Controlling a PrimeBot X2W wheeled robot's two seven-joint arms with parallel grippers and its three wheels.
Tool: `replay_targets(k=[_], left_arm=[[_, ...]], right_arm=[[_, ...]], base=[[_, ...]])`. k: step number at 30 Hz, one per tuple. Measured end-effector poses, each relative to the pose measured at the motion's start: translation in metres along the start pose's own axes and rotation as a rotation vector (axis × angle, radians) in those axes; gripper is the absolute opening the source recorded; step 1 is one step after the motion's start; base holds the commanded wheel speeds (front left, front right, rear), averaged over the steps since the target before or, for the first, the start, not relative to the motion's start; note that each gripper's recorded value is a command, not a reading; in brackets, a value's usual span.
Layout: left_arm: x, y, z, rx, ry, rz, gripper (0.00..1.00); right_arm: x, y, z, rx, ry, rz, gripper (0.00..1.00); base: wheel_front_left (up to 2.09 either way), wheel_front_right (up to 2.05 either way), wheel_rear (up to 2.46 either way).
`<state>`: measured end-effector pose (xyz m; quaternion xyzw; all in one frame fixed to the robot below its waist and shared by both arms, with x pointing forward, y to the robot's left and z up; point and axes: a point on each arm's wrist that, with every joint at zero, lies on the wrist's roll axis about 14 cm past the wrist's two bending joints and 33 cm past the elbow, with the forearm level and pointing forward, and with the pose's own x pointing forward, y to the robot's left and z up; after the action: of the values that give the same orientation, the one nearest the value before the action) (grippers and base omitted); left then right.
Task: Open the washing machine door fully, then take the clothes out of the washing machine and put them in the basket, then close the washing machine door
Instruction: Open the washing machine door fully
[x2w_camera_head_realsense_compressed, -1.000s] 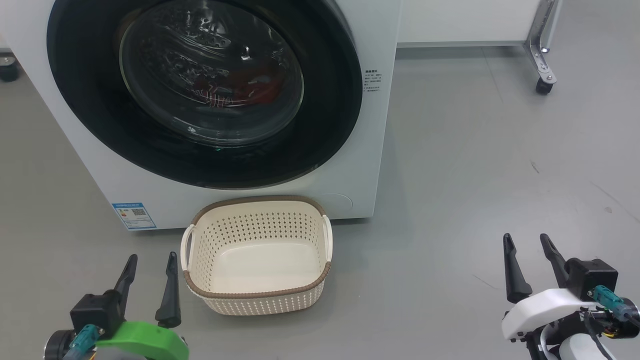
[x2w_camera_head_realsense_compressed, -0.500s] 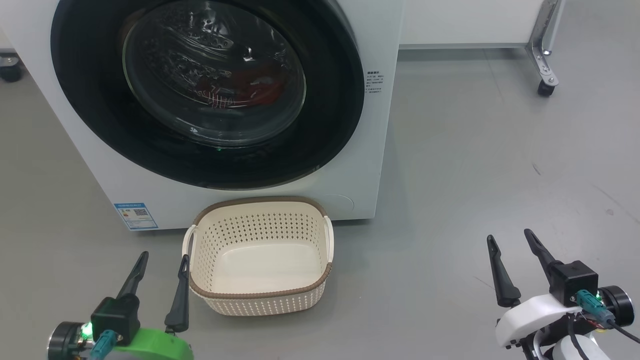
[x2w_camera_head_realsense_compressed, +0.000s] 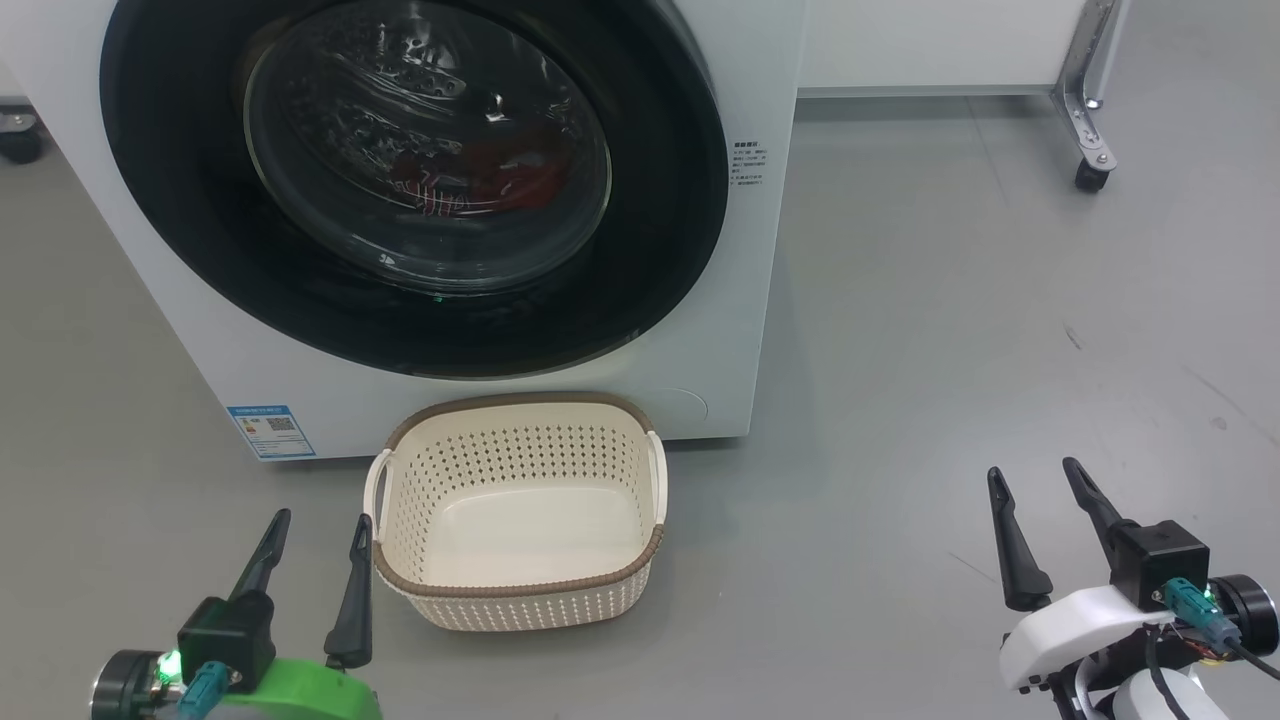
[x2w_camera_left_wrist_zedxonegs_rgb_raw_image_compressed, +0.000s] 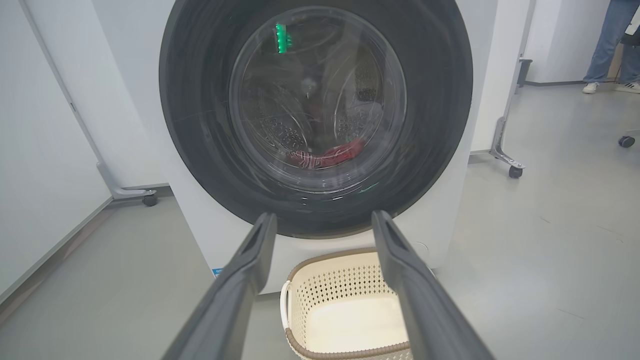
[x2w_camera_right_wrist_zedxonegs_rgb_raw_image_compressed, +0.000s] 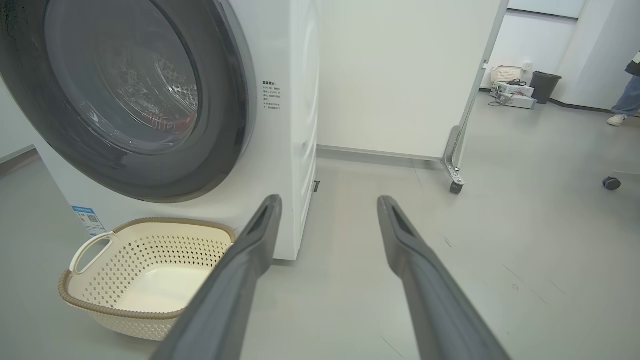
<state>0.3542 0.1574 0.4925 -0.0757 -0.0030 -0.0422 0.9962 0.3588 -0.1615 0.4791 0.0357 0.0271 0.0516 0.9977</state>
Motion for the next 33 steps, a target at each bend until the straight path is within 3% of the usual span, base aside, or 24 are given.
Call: replay_targets(k=[8,9,20,33], left_arm=[[0.0,0.001,-0.004,0.0,0.011,0.006,1.0],[0.0,0.001,-0.004,0.001,0.011,0.007,1.0],[-0.001,0.003,-0.007,-0.004,0.02,0.019,1.0],[0.002,0.002,-0.011,-0.014,0.029,0.021,1.0]], right_arm=[[0.001,-0.002,-0.001,0.004,0.002,-0.012,1.0],[0.001,-0.002,-0.001,0.006,0.002,-0.014,0.0],[0.003,-0.002,-0.003,0.05,0.009,-0.024,0.0],[0.009,-0.002,-0.012,0.39,0.035,-0.077,0.0]], base=[[0.0,0.0,0.0],[0.0,0.0,0.0],[0.0,0.0,0.0],[0.0,0.0,0.0]])
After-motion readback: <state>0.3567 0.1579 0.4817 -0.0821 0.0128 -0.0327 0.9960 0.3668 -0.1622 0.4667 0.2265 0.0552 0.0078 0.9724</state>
